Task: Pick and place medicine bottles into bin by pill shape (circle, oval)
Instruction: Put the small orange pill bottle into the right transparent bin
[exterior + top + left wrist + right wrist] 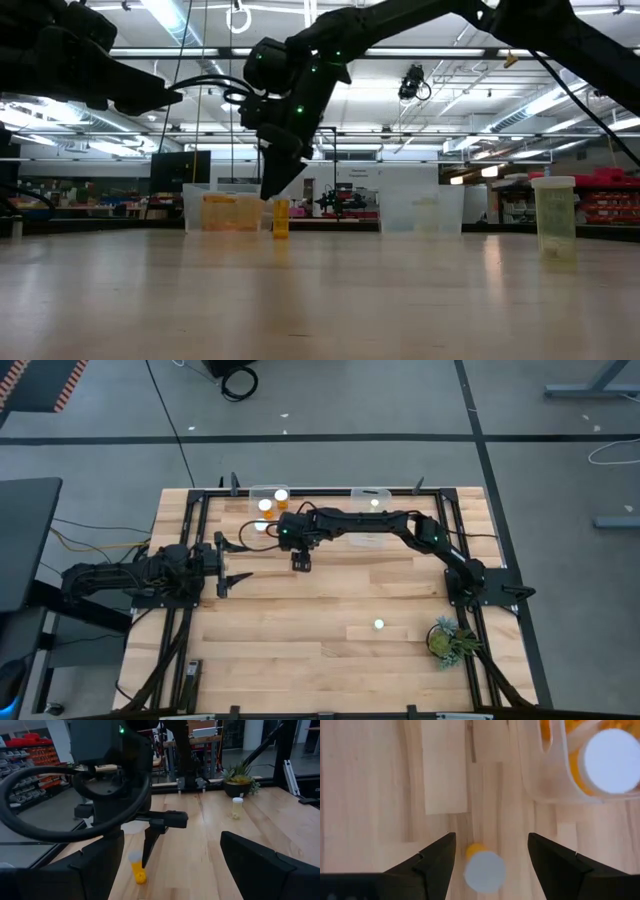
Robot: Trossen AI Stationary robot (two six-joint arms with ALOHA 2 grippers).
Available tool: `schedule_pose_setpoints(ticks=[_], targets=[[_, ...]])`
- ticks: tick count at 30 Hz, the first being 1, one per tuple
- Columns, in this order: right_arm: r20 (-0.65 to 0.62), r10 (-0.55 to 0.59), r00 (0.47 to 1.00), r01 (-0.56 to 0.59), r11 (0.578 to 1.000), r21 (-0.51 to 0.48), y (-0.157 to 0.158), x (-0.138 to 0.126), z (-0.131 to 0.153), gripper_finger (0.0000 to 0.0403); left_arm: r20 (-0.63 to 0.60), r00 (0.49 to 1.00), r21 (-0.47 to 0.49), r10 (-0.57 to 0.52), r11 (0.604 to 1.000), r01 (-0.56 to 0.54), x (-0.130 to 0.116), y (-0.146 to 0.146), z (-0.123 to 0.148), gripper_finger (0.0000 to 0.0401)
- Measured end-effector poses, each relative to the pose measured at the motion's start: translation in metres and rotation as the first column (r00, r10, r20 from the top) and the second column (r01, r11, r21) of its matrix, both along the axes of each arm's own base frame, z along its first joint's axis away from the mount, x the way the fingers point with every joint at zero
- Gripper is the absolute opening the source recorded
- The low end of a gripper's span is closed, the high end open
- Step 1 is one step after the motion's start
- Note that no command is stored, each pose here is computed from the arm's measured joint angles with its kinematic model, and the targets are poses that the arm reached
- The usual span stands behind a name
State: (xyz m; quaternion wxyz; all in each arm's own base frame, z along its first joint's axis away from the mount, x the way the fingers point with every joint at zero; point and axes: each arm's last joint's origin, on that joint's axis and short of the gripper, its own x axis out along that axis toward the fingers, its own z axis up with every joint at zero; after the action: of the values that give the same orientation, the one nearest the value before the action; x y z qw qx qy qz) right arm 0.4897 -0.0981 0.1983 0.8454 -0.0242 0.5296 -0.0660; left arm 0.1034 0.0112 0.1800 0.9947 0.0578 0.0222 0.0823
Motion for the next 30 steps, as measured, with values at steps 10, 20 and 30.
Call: schedule_pose_setpoints(ticks=[10,20,30], targets=[[-0.044,-0.034,0.998,0.035,0.999,0.021,-0.0027,-0.0051,-0.0029,0.0255,0.001,1.0,0.0,0.0,1.0,0.0,0.0,0.0,0.0001,0.0341],[-0.044,-0.037,0.998,0.038,0.999,0.023,-0.0026,-0.0051,-0.003,0.0226,0.001,1.0,0.0,0.0,1.0,0.0,0.0,0.0,0.0001,0.0341],[-0.046,-0.034,0.998,0.035,0.999,0.022,-0.0026,-0.0053,-0.0028,0.0178,0.001,1.0,0.0,0.0,1.0,0.0,0.0,0.0,0.0001,0.0341]])
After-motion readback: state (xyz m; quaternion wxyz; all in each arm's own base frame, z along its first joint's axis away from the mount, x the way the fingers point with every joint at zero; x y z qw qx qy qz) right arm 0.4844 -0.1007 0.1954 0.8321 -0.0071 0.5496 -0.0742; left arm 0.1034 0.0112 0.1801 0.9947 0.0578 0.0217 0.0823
